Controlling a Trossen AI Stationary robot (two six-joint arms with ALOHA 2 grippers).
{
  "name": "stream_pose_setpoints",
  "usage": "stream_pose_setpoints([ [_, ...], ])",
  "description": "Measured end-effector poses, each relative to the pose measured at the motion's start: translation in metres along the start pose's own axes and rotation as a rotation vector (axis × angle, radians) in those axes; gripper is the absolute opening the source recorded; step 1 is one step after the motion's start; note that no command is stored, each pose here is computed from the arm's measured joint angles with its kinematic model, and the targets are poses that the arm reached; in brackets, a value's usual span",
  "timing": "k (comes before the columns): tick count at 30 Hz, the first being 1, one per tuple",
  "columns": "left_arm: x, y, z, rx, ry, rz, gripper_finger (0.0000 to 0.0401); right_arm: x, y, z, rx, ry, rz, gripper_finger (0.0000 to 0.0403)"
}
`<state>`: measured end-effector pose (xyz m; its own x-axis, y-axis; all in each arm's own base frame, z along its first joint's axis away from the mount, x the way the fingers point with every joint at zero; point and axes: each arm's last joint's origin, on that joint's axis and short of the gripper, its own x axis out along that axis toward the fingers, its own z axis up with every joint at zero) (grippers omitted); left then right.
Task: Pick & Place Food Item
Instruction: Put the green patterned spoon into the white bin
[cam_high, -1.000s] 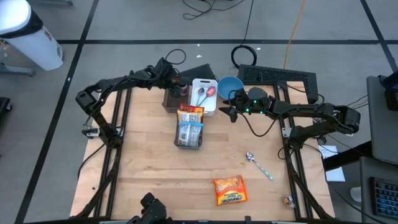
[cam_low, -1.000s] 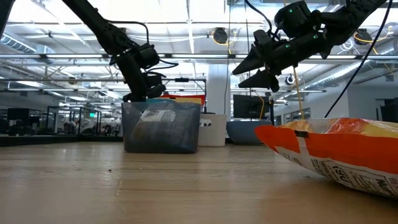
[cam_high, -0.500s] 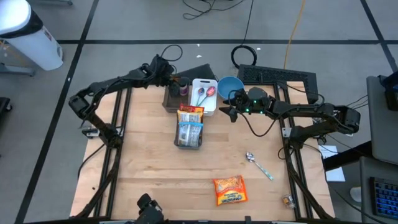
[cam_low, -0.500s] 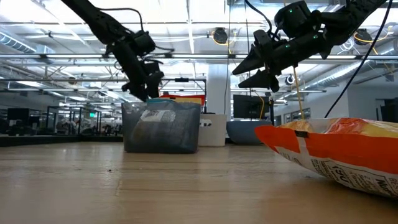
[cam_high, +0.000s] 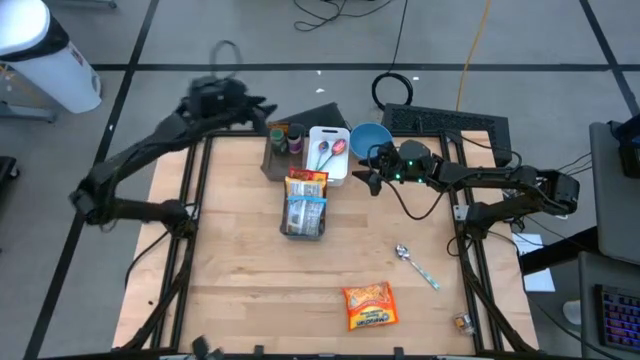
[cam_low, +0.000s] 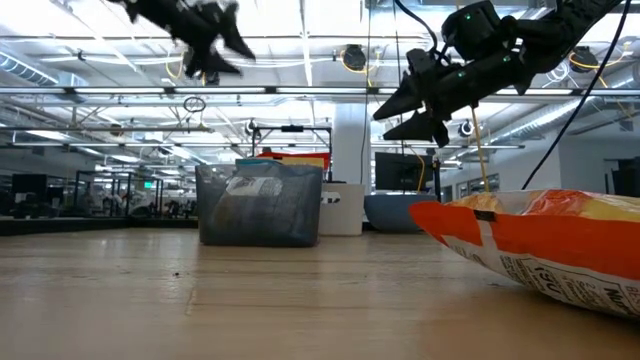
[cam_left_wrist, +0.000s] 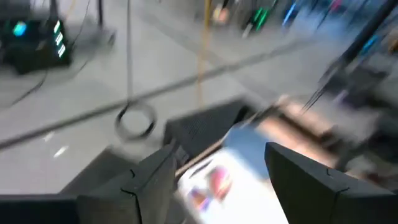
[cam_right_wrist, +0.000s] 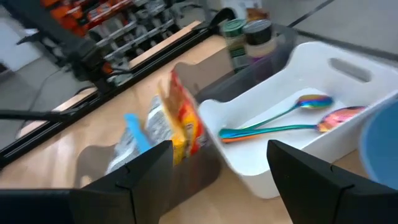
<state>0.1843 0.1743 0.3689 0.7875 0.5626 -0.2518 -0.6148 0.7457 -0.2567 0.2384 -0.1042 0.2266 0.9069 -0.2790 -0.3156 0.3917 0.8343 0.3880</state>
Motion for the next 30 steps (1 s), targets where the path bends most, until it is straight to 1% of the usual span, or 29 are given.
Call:
stream_pose_setpoints([
  [2,-0.023,-0.008,0.010,-0.018,-0.078,-0.037,0.0255,0.000,-0.001,0.000,0.000,-0.014,-0.034,0.0254],
  [5,-0.054,-0.021,0.018,-0.029,-0.154,-0.090,0.0255,0.000,-0.002,0.002,0.018,-0.041,-0.065,0.0254],
  [8,-0.079,-0.035,0.017,-0.009,-0.163,-0.152,0.0255,0.000,-0.001,0.005,0.046,-0.077,-0.071,0.0254],
  [11,-0.093,-0.049,0.010,0.040,-0.123,-0.218,0.0255,0.000,0.001,0.009,0.073,-0.117,-0.052,0.0254],
  [13,-0.093,-0.059,0.004,0.039,-0.085,-0.247,0.0255,-0.001,0.001,0.011,0.103,-0.141,-0.039,0.0254],
  [16,-0.091,-0.075,-0.005,0.038,-0.071,-0.304,0.0255,-0.001,0.004,0.014,0.142,-0.175,-0.012,0.0254],
  [19,-0.081,-0.098,-0.015,0.018,-0.100,-0.407,0.0255,-0.003,0.008,0.020,0.159,-0.202,0.074,0.0254],
  [22,-0.069,-0.116,-0.032,0.024,-0.095,-0.481,0.0255,-0.010,0.017,0.029,0.136,-0.235,0.193,0.0254],
  [24,-0.064,-0.128,-0.038,0.034,-0.116,-0.532,0.0255,-0.018,0.025,0.039,0.121,-0.246,0.245,0.0254],
  [27,-0.053,-0.140,-0.045,0.037,-0.134,-0.572,0.0255,-0.034,0.043,0.057,0.063,-0.244,0.269,0.0254],
  [30,-0.033,-0.148,-0.054,0.034,-0.114,-0.568,0.0255,-0.055,0.062,0.073,-0.042,-0.155,0.252,0.0254],
])
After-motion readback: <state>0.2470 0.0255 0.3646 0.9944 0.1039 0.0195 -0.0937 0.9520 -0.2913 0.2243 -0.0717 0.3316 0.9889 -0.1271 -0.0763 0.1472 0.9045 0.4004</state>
